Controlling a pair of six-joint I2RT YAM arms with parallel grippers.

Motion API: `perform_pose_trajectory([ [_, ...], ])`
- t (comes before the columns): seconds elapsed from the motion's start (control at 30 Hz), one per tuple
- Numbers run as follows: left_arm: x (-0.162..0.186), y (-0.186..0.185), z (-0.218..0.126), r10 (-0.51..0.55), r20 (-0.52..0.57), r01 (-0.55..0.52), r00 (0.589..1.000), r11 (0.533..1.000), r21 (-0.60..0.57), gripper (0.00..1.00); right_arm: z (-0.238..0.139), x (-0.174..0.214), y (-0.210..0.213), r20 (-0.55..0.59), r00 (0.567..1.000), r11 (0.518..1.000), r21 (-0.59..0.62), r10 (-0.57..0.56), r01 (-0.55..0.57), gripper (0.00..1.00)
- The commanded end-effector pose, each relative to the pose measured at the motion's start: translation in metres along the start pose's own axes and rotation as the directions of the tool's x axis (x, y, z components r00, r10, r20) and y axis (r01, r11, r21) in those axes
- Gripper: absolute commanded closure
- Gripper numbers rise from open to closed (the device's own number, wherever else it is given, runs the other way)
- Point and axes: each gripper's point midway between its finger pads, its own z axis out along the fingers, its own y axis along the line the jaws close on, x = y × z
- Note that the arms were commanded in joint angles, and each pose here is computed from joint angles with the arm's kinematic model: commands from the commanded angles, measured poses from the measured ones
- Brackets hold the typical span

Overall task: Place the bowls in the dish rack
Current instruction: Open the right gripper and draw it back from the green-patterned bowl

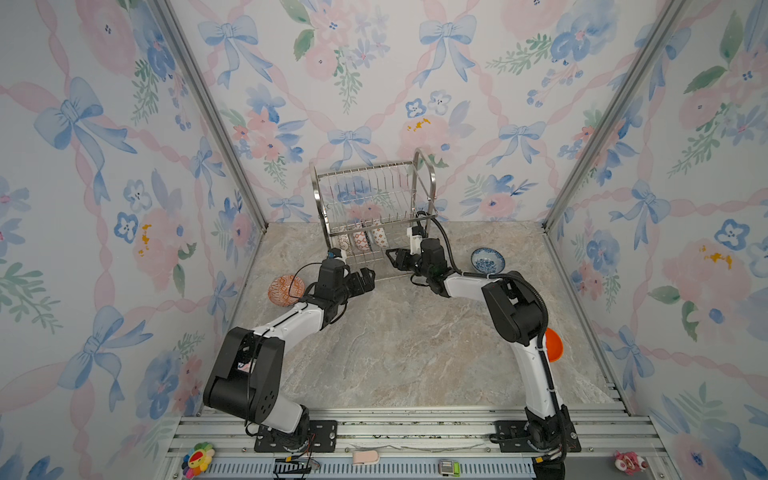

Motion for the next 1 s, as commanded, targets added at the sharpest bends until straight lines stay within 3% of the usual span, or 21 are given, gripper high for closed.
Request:
perform_pose_trajectory([
  [0.0, 0.016, 0.015, -0.003, -0.006, -0.060, 0.002, 0.998, 0.997, -0.078, 0.02, -0.016, -0.034, 0.037, 0.109, 0.994, 0.997, -0.067, -0.023, 0.030, 0.46],
  [0.97, 0.023, -0.009, -0.025, 0.030, -0.073, -0.034, 0.997, 0.998, -0.049, 0.02, -0.066, -0.008, 0.068, 0.135, 0.990, 0.991, -0.132, 0.047, -0.029, 0.32],
])
